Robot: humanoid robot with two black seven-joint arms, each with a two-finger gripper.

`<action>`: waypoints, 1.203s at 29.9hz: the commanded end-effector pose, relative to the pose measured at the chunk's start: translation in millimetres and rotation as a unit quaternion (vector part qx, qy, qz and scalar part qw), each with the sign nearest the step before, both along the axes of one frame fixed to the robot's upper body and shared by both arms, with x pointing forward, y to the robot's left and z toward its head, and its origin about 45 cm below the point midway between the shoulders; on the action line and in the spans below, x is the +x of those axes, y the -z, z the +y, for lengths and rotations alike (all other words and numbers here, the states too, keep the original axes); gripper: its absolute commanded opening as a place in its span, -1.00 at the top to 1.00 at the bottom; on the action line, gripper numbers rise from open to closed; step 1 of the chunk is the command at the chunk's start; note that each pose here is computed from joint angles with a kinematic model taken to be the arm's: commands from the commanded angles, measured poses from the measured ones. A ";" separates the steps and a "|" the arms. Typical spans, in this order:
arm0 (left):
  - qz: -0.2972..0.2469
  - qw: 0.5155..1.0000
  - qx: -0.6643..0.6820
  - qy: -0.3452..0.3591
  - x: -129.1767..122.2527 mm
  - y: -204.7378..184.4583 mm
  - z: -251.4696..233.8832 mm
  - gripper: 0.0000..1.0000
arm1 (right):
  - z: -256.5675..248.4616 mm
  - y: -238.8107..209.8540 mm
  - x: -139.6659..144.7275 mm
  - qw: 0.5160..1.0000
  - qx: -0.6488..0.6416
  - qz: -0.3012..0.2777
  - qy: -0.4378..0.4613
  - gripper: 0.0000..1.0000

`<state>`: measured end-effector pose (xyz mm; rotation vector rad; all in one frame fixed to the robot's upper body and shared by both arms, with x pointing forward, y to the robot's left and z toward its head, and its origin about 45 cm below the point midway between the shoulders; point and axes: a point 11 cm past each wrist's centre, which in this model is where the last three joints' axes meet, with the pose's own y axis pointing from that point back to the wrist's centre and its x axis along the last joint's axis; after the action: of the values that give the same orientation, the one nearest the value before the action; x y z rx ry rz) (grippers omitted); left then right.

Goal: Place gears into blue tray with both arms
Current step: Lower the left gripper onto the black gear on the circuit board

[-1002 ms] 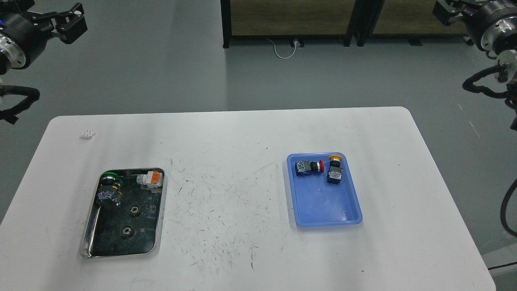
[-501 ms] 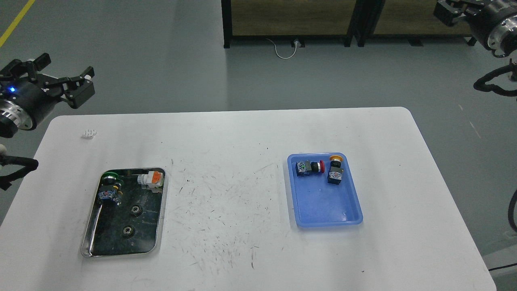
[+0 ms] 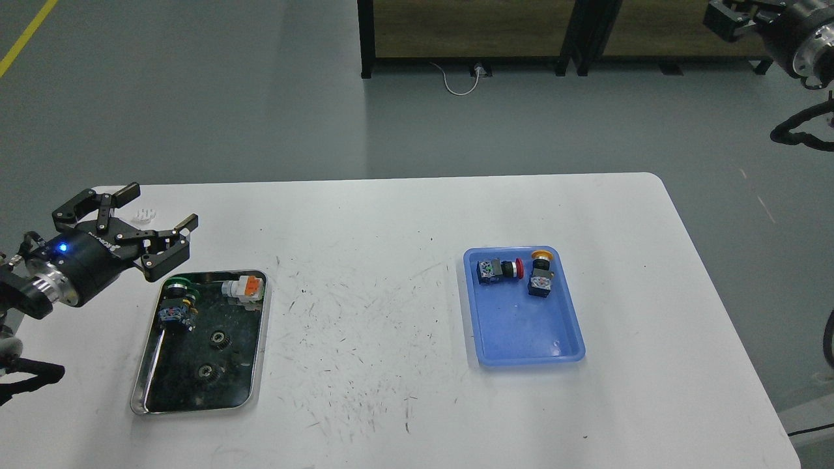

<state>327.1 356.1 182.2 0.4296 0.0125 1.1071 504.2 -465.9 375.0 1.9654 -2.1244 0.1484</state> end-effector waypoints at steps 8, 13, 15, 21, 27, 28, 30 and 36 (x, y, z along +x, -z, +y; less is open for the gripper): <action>0.041 0.998 -0.008 0.057 -59.8 54.8 -25.5 -0.98 | 12.2 4.7 5.1 1.000 -0.005 0.002 -0.007 -0.99; 0.064 0.996 -0.003 0.067 -83.4 77.1 -31.1 -0.98 | 16.3 6.8 6.8 1.000 -0.009 0.003 -0.007 -0.99; 0.071 0.995 -0.001 0.066 -90.7 84.7 -33.1 -0.98 | 21.0 8.6 8.4 1.000 -0.008 0.003 -0.012 -0.99; 0.089 0.995 0.006 0.040 -103.2 109.2 -33.6 -0.98 | 29.2 11.9 11.4 1.000 -0.007 0.004 -0.014 -1.00; 0.107 0.994 0.022 0.028 -112.9 130.5 -30.9 -0.98 | 31.0 14.3 12.3 1.000 -0.013 0.006 -0.014 -0.99; 0.109 0.993 0.026 0.026 -113.8 132.7 -29.2 -0.98 | 31.0 14.4 12.3 1.000 -0.013 0.006 -0.014 -1.00; 0.113 0.993 0.030 0.019 -115.3 138.0 -27.8 -0.97 | 30.2 14.0 12.1 1.000 -0.014 0.006 -0.013 -0.99; 0.116 0.992 0.044 0.004 -115.6 143.9 -17.4 -0.90 | 30.2 14.0 12.1 1.000 -0.014 0.006 -0.013 -0.99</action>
<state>212.1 334.1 40.7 0.6216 0.1674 1.0377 516.4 -435.3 360.9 1.9747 -2.0784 0.1682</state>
